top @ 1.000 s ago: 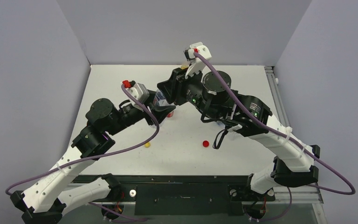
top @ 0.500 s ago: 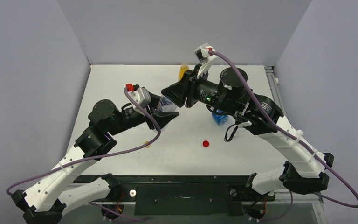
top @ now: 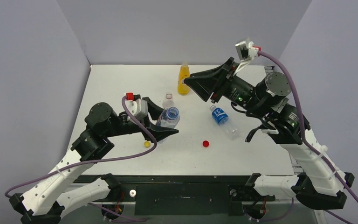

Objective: Unscrew the bottle caps

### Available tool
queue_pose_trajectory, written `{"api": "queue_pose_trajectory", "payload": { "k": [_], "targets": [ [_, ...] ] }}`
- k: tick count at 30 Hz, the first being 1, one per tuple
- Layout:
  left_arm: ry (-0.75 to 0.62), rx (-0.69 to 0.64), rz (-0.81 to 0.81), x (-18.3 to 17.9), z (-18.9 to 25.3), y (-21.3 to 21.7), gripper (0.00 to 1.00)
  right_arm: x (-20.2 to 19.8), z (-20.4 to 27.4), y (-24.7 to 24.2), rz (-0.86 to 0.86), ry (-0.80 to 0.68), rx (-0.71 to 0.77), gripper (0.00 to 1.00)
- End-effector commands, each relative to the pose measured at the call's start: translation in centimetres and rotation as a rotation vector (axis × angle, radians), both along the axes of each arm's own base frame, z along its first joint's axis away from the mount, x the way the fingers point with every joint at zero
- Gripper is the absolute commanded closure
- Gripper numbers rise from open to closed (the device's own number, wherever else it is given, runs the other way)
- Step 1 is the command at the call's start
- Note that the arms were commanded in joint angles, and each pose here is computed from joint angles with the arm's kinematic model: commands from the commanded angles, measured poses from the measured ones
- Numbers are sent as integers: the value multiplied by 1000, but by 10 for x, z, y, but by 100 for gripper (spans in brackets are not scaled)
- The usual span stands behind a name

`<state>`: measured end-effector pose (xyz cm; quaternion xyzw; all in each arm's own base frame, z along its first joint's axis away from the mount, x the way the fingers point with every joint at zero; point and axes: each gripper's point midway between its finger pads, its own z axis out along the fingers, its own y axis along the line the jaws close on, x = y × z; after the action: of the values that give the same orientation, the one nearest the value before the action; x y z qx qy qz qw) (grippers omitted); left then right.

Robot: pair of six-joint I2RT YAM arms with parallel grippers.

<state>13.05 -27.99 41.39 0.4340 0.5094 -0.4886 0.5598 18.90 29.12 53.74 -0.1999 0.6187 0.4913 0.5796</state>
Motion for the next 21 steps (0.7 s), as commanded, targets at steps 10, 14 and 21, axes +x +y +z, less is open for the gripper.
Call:
{"api": "queue_pose_trajectory", "payload": {
  "k": [10,14,21],
  "targets": [
    [-55,-70,131,7,24,22,100,70,-178,-6,-295,212,-351,98],
    [-48,-80,216,18,21,32,100,74,-263,4,-321,303,-432,94],
    [-13,-110,298,30,26,44,100,80,-375,33,-361,373,-603,90]
  ]
}}
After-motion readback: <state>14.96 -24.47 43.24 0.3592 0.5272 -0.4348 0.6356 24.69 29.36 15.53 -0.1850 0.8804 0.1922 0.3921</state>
